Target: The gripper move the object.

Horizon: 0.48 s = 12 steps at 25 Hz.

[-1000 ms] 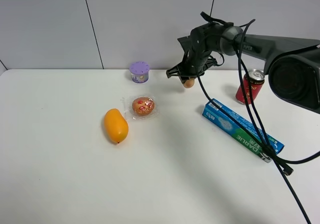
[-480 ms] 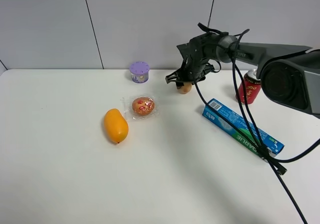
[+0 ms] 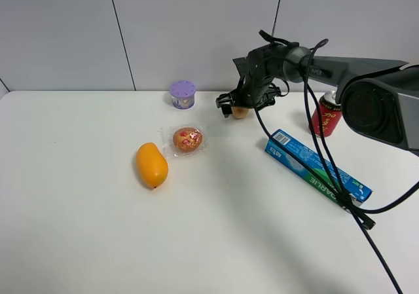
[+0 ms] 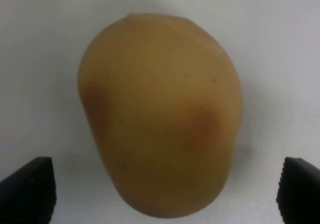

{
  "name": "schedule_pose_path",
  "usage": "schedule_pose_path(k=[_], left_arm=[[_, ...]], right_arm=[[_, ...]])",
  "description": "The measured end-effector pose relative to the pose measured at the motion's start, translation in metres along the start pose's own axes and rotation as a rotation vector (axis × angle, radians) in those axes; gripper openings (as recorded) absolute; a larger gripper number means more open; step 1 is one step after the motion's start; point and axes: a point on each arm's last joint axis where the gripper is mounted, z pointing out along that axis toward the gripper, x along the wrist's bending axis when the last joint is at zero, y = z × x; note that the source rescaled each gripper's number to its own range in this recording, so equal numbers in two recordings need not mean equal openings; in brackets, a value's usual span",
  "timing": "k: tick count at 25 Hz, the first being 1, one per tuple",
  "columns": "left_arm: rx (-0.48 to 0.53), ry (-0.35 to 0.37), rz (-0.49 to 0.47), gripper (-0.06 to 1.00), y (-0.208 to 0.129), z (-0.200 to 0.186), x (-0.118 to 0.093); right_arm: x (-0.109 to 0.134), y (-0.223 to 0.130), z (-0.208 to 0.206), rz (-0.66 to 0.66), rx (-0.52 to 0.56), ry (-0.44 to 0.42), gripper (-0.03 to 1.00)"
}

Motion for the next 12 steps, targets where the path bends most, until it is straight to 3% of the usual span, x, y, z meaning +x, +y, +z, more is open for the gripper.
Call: schedule_pose_path(k=[6, 12], left_arm=[[0.000, 0.000, 0.000, 1.00, 0.000, 0.000, 0.000], [0.000, 0.000, 0.000, 1.00, 0.000, 0.000, 0.000]], right_arm=[[0.000, 0.002, -0.016, 0.025, 0.028, 0.006, 0.84], [-0.003, 0.014, -0.094, 0.005, 0.064, -0.003, 0.84]])
